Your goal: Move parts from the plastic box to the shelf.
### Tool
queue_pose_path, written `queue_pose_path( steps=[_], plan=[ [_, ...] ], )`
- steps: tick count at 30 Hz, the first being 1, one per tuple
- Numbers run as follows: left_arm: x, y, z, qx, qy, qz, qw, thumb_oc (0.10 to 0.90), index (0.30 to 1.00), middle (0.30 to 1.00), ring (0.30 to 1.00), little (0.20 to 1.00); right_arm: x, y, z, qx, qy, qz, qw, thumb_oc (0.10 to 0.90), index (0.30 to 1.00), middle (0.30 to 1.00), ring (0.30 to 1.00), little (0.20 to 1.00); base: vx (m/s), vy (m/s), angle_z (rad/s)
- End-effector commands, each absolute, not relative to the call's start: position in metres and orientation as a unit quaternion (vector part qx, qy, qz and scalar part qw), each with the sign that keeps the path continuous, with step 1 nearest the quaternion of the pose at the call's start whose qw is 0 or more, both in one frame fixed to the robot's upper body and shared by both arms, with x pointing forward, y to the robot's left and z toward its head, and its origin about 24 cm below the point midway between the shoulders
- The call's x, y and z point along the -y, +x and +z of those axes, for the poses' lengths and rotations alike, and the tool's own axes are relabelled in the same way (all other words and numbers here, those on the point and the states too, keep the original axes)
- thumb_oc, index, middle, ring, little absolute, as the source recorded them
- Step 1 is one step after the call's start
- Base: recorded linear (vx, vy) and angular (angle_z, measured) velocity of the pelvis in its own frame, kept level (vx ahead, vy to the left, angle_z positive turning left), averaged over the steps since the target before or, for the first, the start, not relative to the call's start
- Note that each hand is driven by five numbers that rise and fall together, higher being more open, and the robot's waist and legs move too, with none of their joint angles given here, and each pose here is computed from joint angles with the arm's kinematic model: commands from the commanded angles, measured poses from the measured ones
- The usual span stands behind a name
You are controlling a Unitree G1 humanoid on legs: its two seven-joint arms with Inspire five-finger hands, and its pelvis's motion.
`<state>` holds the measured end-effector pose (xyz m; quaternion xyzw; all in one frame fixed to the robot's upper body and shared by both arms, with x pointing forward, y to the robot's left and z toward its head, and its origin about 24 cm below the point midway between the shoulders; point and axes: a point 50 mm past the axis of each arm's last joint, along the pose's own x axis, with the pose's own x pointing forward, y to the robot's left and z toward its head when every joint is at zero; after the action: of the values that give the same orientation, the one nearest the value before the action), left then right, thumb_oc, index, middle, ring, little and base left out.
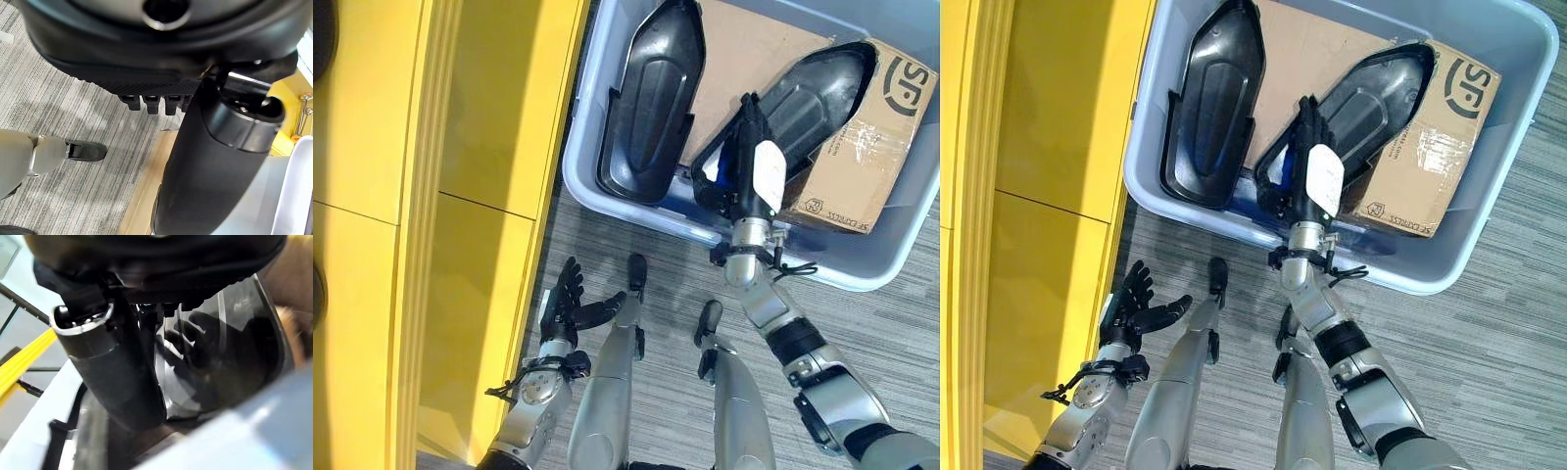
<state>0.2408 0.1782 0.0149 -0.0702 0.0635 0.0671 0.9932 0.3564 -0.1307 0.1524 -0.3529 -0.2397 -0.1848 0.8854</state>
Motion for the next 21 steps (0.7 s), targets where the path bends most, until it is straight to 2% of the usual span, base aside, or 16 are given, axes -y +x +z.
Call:
queue_pose_path(
  steps=[1,10,21],
  plan=[
    [-0.182,0.236,0.036,0.003,-0.068,0.071,0.995,0.900,1.000,1.000,1.000,1.000,0.158,0.351,0.168,0.269,-0.376,-0.244,0.853,0.900,1.000,1.000,1.000,1.000,0.00,0.000,0.00],
    [-0.185,0.235,0.039,0.008,-0.059,0.084,0.995,0.900,1.000,1.000,1.000,1.000,0.144,0.322,0.199,0.380,-0.355,-0.239,0.820,0.900,1.000,1.000,1.000,1.000,0.00,0.000,0.00],
    [-0.187,0.234,0.041,0.012,-0.056,0.091,0.994,0.900,1.000,1.000,1.000,1.000,0.134,0.303,0.210,0.430,-0.326,-0.222,0.812,0.900,1.000,1.000,1.000,1.000,0.00,0.000,0.00]
  ],
)
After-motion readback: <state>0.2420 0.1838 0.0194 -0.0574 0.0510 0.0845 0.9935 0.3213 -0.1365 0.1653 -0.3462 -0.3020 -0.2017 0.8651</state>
